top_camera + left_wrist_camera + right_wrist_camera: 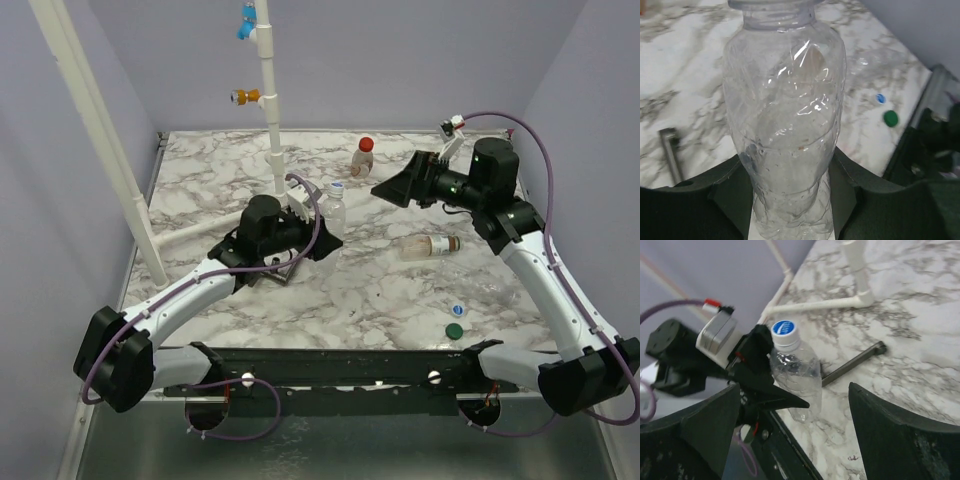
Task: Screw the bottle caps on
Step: Screw the bottle cap onto the plastic bottle.
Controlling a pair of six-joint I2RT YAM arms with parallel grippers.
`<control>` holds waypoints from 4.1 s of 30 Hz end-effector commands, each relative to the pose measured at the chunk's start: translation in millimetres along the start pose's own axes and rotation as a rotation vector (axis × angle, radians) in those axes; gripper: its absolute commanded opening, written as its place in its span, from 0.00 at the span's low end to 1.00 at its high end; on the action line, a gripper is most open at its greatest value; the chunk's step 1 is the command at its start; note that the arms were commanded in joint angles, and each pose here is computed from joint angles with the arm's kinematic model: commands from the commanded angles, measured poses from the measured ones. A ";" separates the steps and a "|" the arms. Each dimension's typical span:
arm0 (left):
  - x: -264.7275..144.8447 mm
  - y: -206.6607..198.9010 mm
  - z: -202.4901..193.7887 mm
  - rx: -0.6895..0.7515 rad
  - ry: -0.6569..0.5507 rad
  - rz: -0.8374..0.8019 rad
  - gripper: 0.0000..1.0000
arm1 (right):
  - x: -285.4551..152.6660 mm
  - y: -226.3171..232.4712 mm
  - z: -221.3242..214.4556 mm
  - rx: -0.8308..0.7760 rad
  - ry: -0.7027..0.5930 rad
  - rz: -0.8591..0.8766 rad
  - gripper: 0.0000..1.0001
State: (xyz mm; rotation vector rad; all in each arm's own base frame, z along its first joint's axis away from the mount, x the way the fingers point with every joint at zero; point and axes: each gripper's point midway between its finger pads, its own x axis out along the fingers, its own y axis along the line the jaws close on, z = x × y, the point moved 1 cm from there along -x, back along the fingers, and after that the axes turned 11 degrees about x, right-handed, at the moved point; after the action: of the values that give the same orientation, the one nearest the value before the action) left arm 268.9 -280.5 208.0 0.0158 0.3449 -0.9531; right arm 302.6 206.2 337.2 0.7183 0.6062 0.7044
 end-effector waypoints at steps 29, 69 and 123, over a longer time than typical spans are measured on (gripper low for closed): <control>-64.7 -111.6 39.6 -0.202 -0.111 -0.864 0.00 | -2.0 88.7 -50.6 -0.097 0.216 0.640 0.63; 26.5 18.5 36.1 0.118 -0.064 0.417 0.00 | 55.1 -7.6 -68.2 -0.047 0.009 -0.482 0.00; -41.4 -100.9 20.4 -0.190 -0.055 -0.761 0.00 | -1.7 64.8 -57.1 0.010 0.191 0.578 0.20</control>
State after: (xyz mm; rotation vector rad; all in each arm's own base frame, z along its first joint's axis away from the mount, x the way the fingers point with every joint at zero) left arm 169.7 -309.7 261.1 -0.3233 0.3717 -1.6762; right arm 237.1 261.5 344.0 0.8685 0.5971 1.3615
